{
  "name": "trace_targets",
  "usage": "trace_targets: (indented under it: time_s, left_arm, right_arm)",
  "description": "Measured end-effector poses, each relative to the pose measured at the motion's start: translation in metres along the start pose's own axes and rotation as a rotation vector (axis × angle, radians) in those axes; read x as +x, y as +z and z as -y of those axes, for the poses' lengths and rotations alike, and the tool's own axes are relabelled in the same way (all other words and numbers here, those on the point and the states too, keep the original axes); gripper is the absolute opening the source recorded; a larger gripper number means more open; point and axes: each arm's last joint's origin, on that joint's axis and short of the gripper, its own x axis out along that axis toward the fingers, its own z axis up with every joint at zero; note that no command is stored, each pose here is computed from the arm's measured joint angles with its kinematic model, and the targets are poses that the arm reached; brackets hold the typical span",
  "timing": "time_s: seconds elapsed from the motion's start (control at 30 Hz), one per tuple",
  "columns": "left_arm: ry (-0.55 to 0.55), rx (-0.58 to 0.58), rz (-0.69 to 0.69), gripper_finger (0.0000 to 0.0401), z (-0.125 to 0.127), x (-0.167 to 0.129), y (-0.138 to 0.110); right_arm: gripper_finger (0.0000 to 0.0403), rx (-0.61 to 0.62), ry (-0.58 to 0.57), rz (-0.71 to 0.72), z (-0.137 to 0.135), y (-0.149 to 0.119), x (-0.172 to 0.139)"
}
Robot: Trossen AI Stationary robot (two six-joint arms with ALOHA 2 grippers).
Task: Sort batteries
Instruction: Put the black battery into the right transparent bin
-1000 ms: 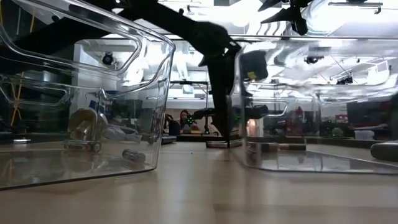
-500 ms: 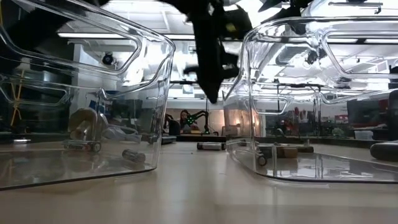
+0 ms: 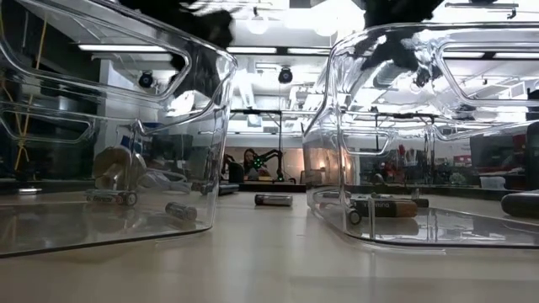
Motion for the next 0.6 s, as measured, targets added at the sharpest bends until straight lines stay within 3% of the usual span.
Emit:
trace_targets:
  time_s: [0.1, 0.23, 0.4, 0.6]
  left_arm:
    - [-0.105, -0.074, 0.094, 0.0, -0.005, -0.007, -0.025]
    - [-0.148, -0.015, 0.112, 0.0001, -0.004, -0.005, -0.03]
    - [-0.141, 0.31, -0.004, 0.0028, 0.007, 0.021, -0.019]
    - [-0.101, 0.729, -0.181, 0.0098, 0.018, 0.065, -0.003]
  right_arm:
    - [0.0126, -0.01, -0.003, -0.067, -0.004, -0.002, 0.024]
    - [0.0126, -0.045, 0.09, -0.184, -0.011, -0.006, 0.061]
    - [0.0126, -0.071, 0.299, -0.187, -0.021, 0.002, 0.078]
    - [0.0126, -0.054, 0.37, -0.077, -0.023, 0.015, 0.053]
